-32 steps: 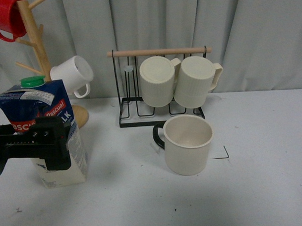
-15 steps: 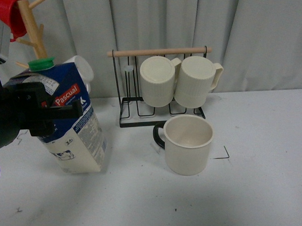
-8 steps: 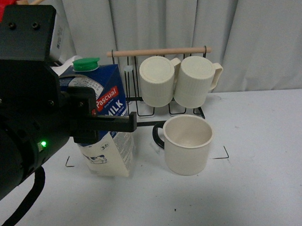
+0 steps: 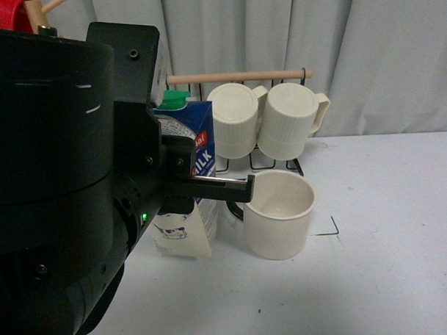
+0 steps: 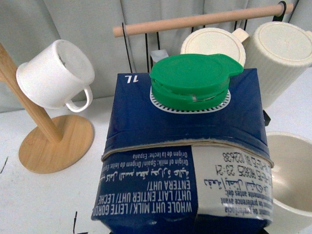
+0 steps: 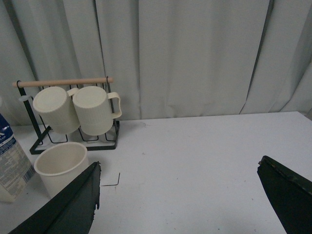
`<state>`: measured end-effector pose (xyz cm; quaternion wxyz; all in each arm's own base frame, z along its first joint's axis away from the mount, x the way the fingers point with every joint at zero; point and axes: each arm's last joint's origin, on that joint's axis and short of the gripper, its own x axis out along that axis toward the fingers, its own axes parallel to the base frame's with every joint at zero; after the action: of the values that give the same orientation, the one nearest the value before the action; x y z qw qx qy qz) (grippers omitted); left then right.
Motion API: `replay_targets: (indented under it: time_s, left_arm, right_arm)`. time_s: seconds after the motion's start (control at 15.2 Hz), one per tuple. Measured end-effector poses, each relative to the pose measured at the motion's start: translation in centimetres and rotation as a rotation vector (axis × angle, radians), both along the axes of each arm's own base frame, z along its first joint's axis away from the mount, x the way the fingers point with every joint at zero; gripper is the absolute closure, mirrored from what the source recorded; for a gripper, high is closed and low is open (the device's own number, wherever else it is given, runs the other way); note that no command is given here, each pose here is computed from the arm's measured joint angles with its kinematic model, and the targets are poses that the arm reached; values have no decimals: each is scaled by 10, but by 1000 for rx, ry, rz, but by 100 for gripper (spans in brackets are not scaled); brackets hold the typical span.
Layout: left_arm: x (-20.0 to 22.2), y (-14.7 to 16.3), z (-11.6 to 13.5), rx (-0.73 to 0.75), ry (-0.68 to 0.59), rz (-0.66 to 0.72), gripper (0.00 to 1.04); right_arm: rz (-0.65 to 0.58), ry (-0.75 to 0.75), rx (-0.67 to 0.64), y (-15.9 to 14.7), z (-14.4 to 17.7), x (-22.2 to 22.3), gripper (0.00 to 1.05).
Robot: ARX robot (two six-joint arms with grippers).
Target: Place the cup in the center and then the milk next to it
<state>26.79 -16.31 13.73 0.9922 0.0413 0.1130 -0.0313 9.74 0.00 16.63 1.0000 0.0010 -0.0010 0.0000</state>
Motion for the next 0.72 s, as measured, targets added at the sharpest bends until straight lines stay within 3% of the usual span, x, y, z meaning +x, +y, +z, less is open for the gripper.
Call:
replay_targets:
  time_s: [0.59, 0.72]
  left_arm:
    - [1, -12, -14, 63, -8, -7, 89]
    - [0, -15, -14, 68, -1, -24, 65]
  right_arm:
    - [0, 0, 0, 0, 0, 0, 6]
    - [0, 0, 0, 0, 0, 0, 6]
